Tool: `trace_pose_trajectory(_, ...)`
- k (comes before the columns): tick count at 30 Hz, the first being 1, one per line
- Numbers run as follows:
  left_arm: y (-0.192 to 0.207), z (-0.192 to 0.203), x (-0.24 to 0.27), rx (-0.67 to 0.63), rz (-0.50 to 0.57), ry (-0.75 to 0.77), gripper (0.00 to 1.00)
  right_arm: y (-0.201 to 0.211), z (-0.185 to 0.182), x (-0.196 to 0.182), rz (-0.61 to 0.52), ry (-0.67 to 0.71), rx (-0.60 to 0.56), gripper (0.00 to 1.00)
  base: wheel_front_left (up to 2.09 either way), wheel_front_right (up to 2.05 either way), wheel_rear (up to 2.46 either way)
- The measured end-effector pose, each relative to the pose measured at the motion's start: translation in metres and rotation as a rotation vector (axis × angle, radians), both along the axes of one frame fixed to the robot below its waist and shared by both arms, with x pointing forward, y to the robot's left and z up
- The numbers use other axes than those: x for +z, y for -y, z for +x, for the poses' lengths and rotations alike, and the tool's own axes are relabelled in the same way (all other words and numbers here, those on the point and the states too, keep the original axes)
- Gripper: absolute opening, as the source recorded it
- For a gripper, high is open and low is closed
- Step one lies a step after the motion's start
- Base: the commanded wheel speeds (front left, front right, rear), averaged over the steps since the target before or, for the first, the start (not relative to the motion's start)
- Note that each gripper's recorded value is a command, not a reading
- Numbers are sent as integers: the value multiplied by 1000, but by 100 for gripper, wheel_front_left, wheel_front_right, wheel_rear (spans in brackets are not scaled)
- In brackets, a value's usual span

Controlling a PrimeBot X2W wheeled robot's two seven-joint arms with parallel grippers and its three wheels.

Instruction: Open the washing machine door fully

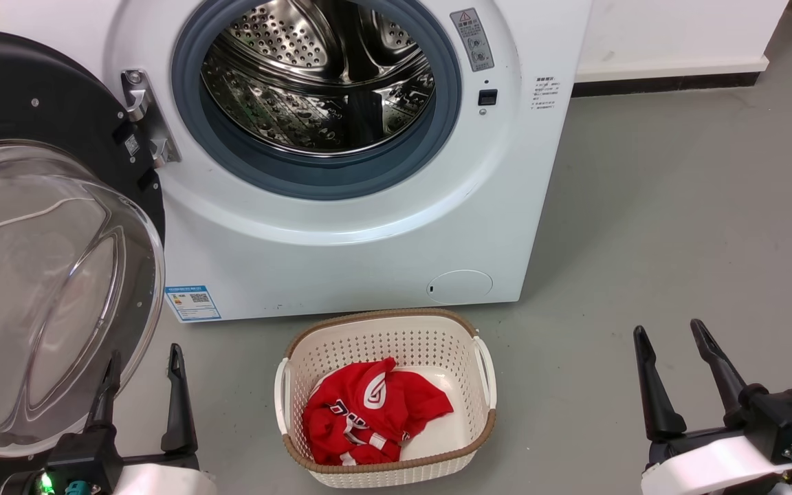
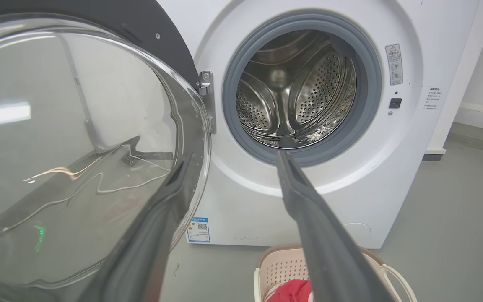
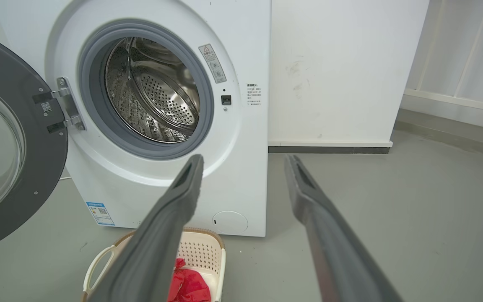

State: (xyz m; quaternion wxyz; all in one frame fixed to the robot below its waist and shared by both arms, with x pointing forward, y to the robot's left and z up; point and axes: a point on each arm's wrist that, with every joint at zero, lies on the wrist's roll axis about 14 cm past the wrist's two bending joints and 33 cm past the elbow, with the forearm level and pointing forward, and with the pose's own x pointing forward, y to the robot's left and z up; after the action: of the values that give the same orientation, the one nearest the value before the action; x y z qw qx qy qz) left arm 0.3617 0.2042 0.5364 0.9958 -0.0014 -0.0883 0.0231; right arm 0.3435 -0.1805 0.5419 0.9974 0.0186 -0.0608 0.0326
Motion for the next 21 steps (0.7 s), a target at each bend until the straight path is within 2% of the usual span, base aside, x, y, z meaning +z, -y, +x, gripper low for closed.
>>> trace_pose_trajectory(1,0,0,0,1,0,-1,100,0,0,0,2,-1,0,100,0,0,0)
trace_pose_trajectory(2,0,0,0,-4,-1,-1,0,0,0,-1,4,-2,0,0,0,0,0)
trace_pose_trajectory(5,0,-1,-12,0,-19,-43,0,-1,-2,-9,15,-28,4,0,0,0,0)
trace_pose_trajectory(21,-7,2,-29,12,-349,-111,0,5,3,-22,345,-82,1,0,0,0,0)
